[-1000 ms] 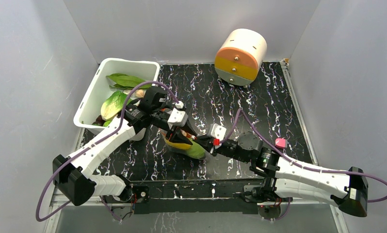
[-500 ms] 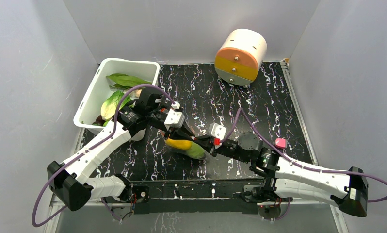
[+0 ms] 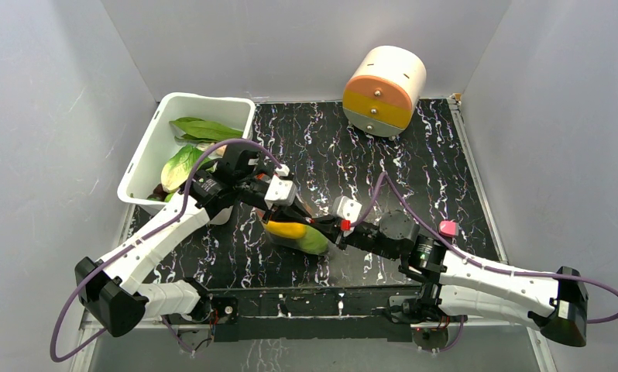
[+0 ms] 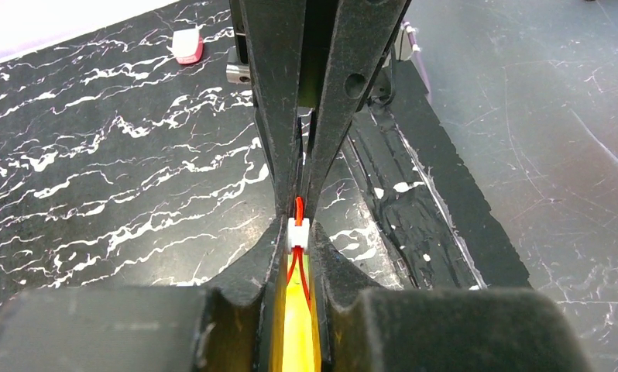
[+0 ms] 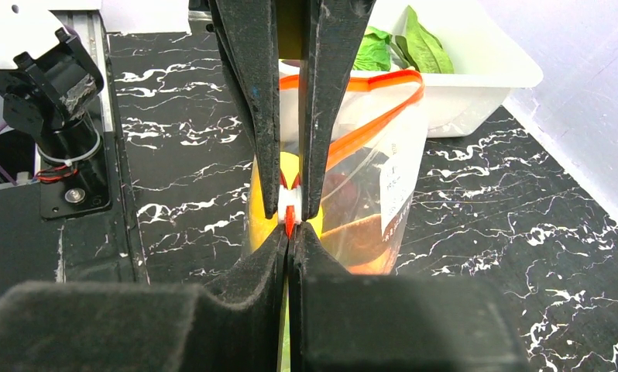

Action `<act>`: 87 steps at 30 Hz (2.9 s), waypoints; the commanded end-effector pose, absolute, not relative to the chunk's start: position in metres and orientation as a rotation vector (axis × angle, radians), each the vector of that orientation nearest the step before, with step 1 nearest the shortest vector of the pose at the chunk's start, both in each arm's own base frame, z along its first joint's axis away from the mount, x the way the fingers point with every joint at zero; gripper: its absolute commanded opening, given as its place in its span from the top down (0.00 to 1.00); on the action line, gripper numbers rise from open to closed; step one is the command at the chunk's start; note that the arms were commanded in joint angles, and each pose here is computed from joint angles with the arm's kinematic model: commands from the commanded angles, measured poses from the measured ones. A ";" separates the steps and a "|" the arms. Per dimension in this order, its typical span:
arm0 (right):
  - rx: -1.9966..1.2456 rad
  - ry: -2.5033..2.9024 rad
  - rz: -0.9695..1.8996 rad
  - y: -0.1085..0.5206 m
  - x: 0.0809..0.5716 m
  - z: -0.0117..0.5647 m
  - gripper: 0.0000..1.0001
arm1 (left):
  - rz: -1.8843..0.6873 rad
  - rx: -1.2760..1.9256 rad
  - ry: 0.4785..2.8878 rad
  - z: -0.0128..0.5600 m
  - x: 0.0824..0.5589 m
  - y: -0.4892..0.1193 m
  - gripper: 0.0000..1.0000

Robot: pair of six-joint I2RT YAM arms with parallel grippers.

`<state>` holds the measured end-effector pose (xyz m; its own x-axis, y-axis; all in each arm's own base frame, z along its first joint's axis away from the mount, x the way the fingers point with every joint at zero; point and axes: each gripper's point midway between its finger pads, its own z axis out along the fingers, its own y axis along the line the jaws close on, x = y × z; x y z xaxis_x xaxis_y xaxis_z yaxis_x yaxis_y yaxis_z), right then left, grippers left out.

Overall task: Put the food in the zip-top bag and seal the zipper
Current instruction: Zip the zipper food storage bag at the center of the board.

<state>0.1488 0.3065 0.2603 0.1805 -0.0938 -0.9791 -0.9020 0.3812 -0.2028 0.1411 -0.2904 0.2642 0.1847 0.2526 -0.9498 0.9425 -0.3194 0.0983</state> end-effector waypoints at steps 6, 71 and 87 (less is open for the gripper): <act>-0.881 1.116 0.785 0.294 0.147 0.314 1.00 | -1.023 1.744 1.208 0.261 0.155 -0.283 1.00; -0.757 1.272 0.486 0.230 0.177 0.328 1.00 | -0.712 1.723 1.367 0.255 0.183 -0.256 1.00; -0.472 1.352 0.427 0.179 0.190 0.342 1.00 | -0.554 1.671 1.469 0.259 0.203 -0.241 1.00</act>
<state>0.1812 0.2073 0.2895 0.1345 -0.1289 -0.9825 -0.6571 0.7306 -0.1858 0.1979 -0.2563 0.2493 0.2352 0.5570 -0.7965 0.9664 -0.0467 0.2527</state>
